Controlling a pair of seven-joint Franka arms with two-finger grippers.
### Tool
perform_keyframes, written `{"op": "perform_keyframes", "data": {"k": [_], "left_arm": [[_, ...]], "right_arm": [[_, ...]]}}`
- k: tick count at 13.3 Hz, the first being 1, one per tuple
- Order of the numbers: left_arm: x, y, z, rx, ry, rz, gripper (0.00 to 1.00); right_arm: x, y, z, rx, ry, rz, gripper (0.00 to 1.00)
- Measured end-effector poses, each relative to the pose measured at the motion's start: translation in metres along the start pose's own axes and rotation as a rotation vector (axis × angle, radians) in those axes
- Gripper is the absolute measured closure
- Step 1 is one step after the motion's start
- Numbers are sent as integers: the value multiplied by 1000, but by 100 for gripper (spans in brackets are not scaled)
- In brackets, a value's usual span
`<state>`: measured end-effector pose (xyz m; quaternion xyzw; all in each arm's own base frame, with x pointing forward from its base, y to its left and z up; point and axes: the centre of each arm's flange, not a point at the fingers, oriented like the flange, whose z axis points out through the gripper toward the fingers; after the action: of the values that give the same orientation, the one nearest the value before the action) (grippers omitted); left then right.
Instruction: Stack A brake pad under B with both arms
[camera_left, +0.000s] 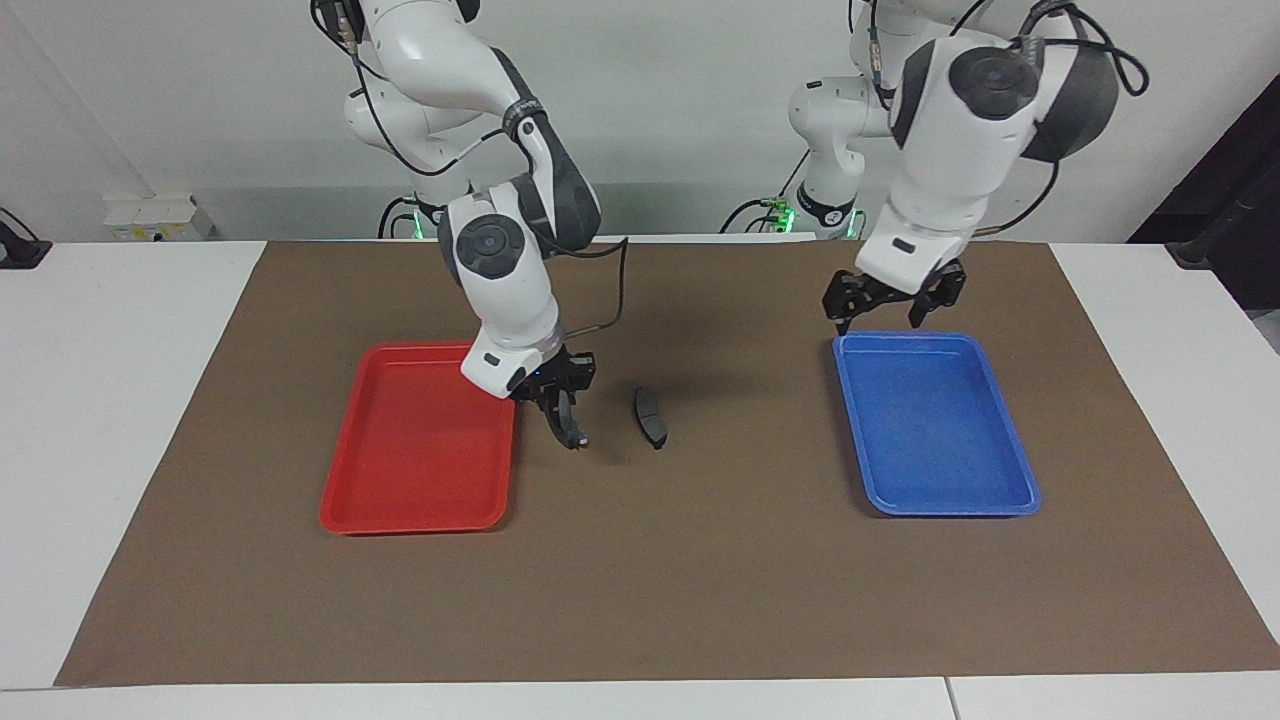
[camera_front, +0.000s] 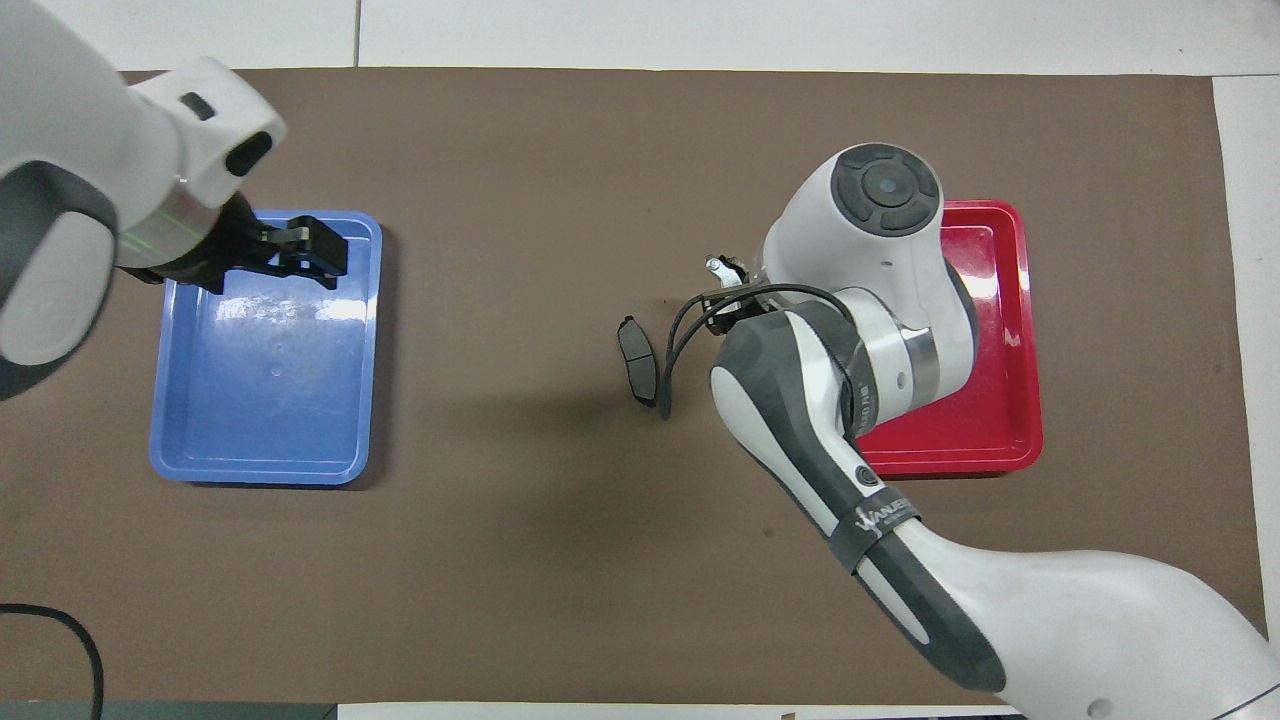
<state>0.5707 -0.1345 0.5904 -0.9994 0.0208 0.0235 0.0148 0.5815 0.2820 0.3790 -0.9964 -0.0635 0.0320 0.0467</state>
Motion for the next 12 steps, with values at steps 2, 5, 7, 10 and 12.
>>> {"op": "perform_keyframes", "data": {"k": [2,5,7,10,12], "left_arm": [[-3,-52,-16,-32,16,9,0],[-20,-71,-39,-42,34,20,0],[-28,-64,-47,-41,43,34,0],[-37,-65,-49,-39,39,33,0],[-38,-70,-47,-39,34,23,0]], "right_arm": [[-3,-26,15,-4,2,-2,58],[-5,-47,36,-10,1,-23,58],[-3,-51,47,-12,6,-27,58],[-4,-59,55,-12,9,-40,58],[-8,-69,58,-12,9,-56,58]]}}
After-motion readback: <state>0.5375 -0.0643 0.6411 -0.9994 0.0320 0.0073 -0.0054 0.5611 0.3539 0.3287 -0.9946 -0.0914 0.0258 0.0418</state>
